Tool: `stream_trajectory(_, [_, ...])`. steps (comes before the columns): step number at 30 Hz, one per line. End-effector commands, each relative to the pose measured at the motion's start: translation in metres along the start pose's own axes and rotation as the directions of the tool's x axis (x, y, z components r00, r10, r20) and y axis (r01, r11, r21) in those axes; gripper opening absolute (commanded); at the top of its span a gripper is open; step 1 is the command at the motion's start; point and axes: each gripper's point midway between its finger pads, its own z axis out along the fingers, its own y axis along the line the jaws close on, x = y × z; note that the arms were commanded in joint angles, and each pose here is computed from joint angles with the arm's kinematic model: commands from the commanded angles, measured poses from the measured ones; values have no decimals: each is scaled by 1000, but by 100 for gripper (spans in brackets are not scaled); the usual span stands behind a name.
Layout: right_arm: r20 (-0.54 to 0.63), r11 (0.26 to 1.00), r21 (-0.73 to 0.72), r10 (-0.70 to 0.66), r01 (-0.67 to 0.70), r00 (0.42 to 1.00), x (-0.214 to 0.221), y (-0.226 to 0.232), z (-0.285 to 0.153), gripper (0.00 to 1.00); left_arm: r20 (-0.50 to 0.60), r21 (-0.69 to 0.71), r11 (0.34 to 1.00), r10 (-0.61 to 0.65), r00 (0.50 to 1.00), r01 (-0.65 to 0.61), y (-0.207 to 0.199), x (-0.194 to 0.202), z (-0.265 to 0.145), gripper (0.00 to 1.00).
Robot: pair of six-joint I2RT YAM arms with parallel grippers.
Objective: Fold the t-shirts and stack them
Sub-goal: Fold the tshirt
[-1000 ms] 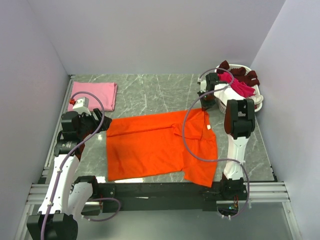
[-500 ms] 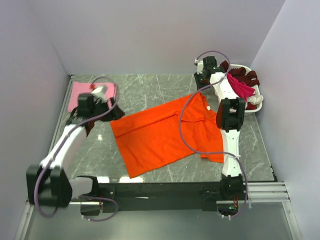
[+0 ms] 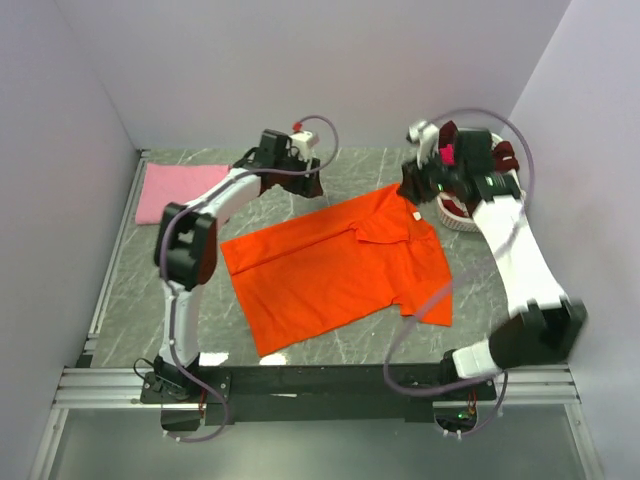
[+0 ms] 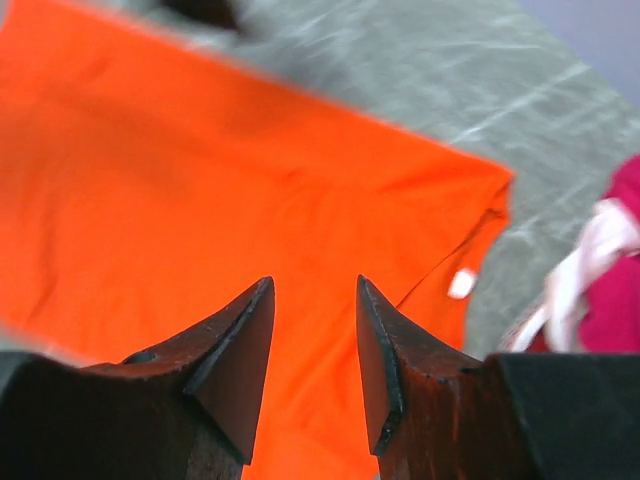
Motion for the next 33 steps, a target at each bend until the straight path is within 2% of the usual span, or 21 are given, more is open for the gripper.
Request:
stream_trajectory(1, [46, 969, -193, -146, 152, 988, 36, 57, -24, 46, -18, 75, 994, 86, 996, -84, -13, -8, 31, 68])
stream_trajectory(2, [52, 967, -197, -155, 162, 987, 44, 64, -29, 46, -59, 91, 993, 77, 995, -71, -11, 10, 51, 67])
stream_trajectory(3, [28, 965, -213, -149, 151, 988, 65, 72, -29, 46, -33, 109, 990, 99, 994, -95, -17, -2, 56, 66])
stream_trajectory(4, [56, 961, -206, -180, 187, 982, 66, 79, -40, 46, -52, 118, 989, 96, 994, -89, -19, 2, 63, 64])
stream_trajectory(8, [73, 957, -227, -170, 182, 983, 86, 97, -50, 46, -95, 143, 986, 96, 991, -82, -20, 24, 97, 63])
stream_trajectory(14, [90, 952, -268, -126, 146, 988, 97, 110, -51, 46, -112, 147, 987, 88, 990, -71, -16, 37, 110, 58])
stream_trajectory(18, [81, 953, -270, -116, 134, 990, 99, 108, -49, 46, -169, 179, 983, 70, 983, -40, -20, 56, 109, 49])
stream_trajectory(22, [78, 953, -273, -114, 131, 990, 99, 108, -48, 46, -215, 185, 981, 95, 972, -55, -17, 74, 108, 36])
stream_trajectory(24, [77, 953, -275, -110, 127, 991, 100, 108, -48, 46, -234, 147, 988, 91, 968, -57, -8, 81, 109, 31])
stream_trajectory(27, [76, 952, -276, -112, 129, 991, 100, 109, -48, 46, -241, 62, 995, 86, 967, -73, 8, 82, 109, 15])
stream_trajectory(31, [59, 951, -283, -114, 127, 992, 105, 108, -46, 46, -196, -47, 998, 41, 980, -51, 41, 67, 97, 1])
stream_trajectory(33, [53, 950, -285, -117, 127, 992, 107, 108, -45, 46, -181, -65, 997, 31, 983, -44, 50, 62, 87, 0])
